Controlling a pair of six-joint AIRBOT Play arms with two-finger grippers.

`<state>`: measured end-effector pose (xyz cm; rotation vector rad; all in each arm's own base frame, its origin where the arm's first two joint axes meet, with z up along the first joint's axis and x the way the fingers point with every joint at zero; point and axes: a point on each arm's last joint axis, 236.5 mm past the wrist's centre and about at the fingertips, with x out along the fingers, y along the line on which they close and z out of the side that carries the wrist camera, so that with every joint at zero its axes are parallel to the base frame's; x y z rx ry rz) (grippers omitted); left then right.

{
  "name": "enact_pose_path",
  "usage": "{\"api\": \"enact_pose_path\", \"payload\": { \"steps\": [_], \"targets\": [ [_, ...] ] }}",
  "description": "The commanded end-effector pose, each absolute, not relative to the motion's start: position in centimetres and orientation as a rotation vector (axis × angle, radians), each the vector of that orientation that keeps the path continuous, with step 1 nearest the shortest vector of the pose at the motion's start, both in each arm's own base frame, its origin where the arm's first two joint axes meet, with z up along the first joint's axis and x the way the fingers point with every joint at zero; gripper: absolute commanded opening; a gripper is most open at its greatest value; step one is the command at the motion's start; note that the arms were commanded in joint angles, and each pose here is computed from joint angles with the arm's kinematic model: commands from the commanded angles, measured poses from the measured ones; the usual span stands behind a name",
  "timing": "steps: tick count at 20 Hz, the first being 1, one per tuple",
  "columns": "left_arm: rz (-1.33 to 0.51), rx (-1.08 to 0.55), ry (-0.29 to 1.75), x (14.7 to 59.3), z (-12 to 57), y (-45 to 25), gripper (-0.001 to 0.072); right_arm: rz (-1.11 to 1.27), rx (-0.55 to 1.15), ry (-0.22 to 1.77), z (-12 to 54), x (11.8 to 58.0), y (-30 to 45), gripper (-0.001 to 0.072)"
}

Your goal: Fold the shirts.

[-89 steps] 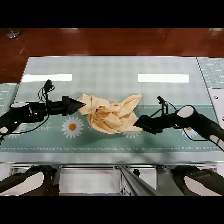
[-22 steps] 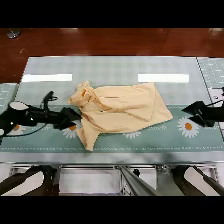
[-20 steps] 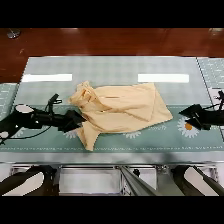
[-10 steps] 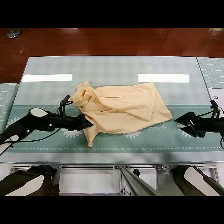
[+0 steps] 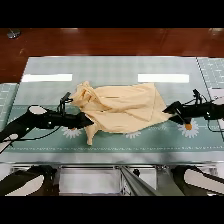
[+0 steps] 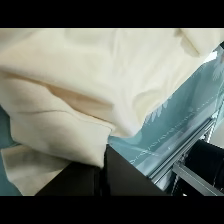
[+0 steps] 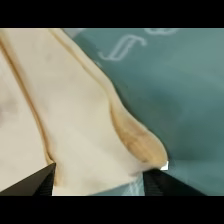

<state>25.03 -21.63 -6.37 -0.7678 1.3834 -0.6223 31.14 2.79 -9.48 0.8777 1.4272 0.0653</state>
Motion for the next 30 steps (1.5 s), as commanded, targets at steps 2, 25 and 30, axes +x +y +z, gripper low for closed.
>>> {"api": "enact_pose_path", "payload": {
  "steps": [2,25,30],
  "targets": [
    [-0.627,-0.766,1.382,25.0,-6.3,-21.7,0.0020,0.124,0.818,1.450,-9.8,34.4,5.7,0.0479],
    [-0.375,0.040,-0.024,20.8,53.9,-8.9,0.0019,0.388,0.019,0.041,52.2,18.4,9.6,0.0028],
    [-0.390,0.101,-0.143,12.8,55.5,-10.5,0.0019,0.370,-0.029,-0.003,52.3,12.8,10.4,0.0029]
  ]
}}
